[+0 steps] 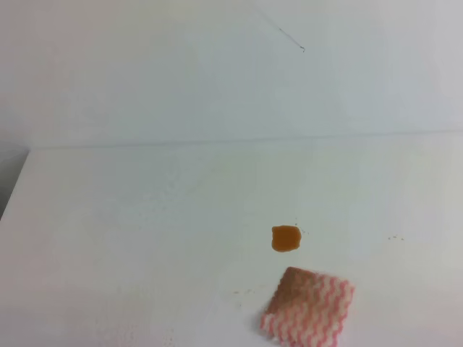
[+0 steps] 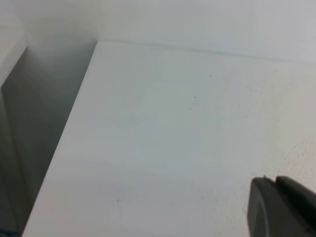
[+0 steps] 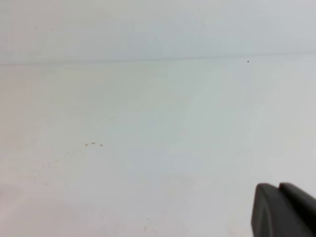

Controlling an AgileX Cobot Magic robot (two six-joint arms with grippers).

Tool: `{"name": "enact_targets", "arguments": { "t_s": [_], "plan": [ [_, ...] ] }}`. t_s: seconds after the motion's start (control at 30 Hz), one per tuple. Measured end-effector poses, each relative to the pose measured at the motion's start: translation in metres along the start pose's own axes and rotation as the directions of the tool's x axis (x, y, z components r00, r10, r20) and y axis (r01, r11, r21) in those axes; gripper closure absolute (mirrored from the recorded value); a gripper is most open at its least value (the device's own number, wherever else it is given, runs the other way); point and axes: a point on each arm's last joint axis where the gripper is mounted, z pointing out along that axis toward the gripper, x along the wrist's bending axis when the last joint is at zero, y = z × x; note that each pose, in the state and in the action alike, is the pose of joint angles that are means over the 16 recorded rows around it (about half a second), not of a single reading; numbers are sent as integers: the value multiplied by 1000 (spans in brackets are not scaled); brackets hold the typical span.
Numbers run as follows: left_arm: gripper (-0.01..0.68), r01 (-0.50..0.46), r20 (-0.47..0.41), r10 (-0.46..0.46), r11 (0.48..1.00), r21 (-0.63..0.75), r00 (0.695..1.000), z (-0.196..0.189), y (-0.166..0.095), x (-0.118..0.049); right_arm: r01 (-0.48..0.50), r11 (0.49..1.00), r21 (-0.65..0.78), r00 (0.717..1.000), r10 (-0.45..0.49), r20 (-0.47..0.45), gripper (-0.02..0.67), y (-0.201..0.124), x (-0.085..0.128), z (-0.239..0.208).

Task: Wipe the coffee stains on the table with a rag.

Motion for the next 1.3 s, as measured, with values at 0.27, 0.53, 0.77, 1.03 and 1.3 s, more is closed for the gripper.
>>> {"name": "enact_targets", "arguments": {
  "t_s": [0.27,0.53,0.77,1.03,1.3],
  "plan": [
    [675,0,0,0,1000,0,1000,0,-1,0,0,1000,-3,1000,0,0,651,1,0,0],
    [675,0,0,0,1000,0,1000,0,-1,0,-1,1000,-9,1000,1,0,651,3,0,-1],
    [675,0,0,0,1000,0,1000,0,0,0,-2,1000,-12,1000,2,0,651,4,0,-1],
    [675,0,0,0,1000,0,1000,0,0,0,-2,999,-45,1000,2,-5,651,7,0,-1],
    [675,0,0,0,1000,0,1000,0,0,0,-5,975,-223,1000,-2,-28,651,23,2,-4]
  ]
}}
